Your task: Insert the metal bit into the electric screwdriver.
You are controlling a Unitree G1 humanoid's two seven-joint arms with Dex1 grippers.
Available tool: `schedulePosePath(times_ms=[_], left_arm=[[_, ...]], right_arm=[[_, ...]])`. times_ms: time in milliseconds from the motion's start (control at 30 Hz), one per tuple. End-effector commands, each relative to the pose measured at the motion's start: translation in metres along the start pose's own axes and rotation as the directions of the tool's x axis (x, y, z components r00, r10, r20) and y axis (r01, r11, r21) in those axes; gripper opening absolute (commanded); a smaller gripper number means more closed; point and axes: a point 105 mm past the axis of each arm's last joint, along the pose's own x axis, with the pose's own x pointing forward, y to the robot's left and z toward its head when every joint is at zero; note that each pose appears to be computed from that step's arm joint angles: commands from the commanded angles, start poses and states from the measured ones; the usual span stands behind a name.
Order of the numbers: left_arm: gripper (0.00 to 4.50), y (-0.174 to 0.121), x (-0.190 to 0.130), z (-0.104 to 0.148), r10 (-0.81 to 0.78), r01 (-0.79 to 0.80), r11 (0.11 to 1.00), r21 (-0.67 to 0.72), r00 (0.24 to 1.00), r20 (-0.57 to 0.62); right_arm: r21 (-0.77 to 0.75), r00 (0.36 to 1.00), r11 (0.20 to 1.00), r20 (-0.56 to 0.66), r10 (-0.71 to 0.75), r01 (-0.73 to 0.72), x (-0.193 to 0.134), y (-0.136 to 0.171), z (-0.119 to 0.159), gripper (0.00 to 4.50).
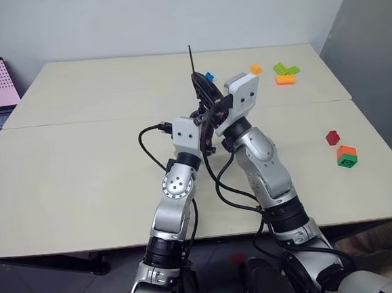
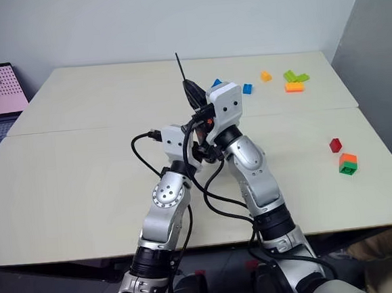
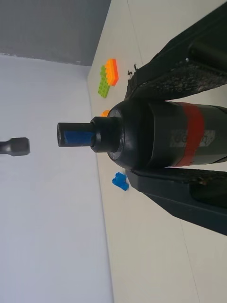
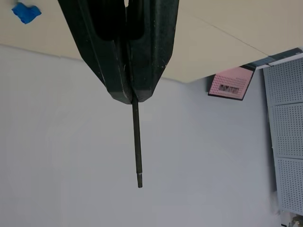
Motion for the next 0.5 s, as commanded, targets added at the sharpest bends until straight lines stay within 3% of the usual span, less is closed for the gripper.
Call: schedulePosePath(times_ms=[33,500], left_arm=[[1.63,0.0016,-0.0008,-0.0001,0.010,-0.010,1.000,0.001,1.000,-0.006],[1.63,0.0001,0.0002,0.0002,0.004,-0.004,1.000,-0.002,1.000,-0.008]], right_arm=[[-0.002,0.998,1.000,0.057,-0.012,0.012,0.0013,-0.0012,0.0118,0.00],[0.011,0.999,1.000,0.044,-0.029,0.028,-0.0042,-0.0042,0.0073,0.00]])
